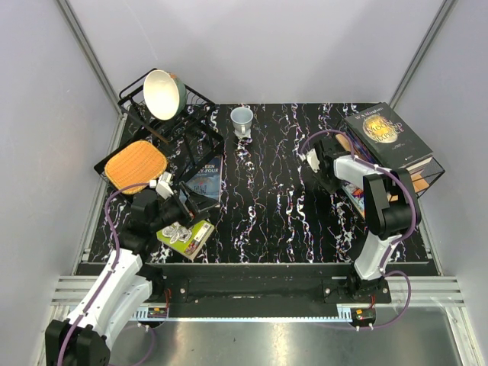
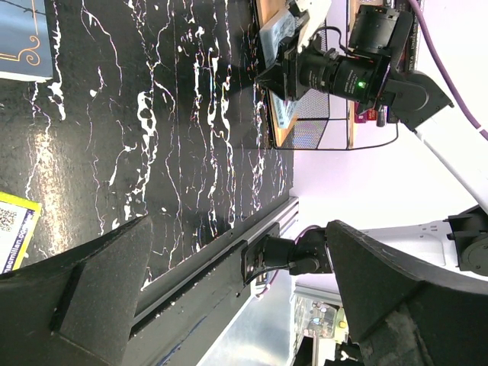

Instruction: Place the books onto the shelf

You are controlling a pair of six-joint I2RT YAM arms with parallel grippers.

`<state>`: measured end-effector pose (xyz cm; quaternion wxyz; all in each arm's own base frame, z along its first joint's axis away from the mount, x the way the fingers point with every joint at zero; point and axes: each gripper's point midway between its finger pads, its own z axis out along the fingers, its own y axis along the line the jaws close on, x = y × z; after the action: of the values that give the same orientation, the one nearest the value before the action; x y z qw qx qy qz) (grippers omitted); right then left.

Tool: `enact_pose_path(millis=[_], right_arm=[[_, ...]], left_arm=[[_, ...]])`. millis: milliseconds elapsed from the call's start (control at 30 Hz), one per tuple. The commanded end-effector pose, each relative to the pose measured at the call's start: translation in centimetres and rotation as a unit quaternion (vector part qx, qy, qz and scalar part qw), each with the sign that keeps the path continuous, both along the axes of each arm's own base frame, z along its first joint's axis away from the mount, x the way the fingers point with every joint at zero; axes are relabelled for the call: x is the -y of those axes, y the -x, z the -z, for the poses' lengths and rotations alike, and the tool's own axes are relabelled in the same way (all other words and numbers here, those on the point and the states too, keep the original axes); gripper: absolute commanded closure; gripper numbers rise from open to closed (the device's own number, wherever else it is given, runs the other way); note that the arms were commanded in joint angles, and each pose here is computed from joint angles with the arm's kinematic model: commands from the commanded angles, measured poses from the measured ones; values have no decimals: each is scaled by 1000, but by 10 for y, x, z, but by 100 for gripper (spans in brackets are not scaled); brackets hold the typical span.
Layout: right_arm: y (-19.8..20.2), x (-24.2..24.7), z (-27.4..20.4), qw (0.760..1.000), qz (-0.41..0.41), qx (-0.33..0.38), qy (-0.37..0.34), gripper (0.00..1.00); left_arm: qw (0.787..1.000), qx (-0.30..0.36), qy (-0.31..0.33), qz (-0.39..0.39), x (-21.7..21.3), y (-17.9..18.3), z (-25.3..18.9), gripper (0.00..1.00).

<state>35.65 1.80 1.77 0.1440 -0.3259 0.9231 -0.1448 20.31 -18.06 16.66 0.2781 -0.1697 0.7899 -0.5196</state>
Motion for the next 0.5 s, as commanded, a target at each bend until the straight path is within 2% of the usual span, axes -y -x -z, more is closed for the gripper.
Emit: enact_pose_path(millis=[0, 133, 400, 467], right_arm=[[-28, 23, -16, 997, 30, 52, 48, 61], [-31, 29, -14, 997, 33, 50, 51, 53], [-27, 38, -13, 997, 41, 46, 55, 51], [-26, 40, -15, 997, 41, 46, 55, 48]], left_arm=[[999, 32, 3, 18, 3, 0, -12, 1], [999, 29, 3, 17, 2, 0, -10, 1], [999, 28, 1, 17, 1, 3, -7, 1], [999, 31, 0, 19, 1, 3, -8, 1]])
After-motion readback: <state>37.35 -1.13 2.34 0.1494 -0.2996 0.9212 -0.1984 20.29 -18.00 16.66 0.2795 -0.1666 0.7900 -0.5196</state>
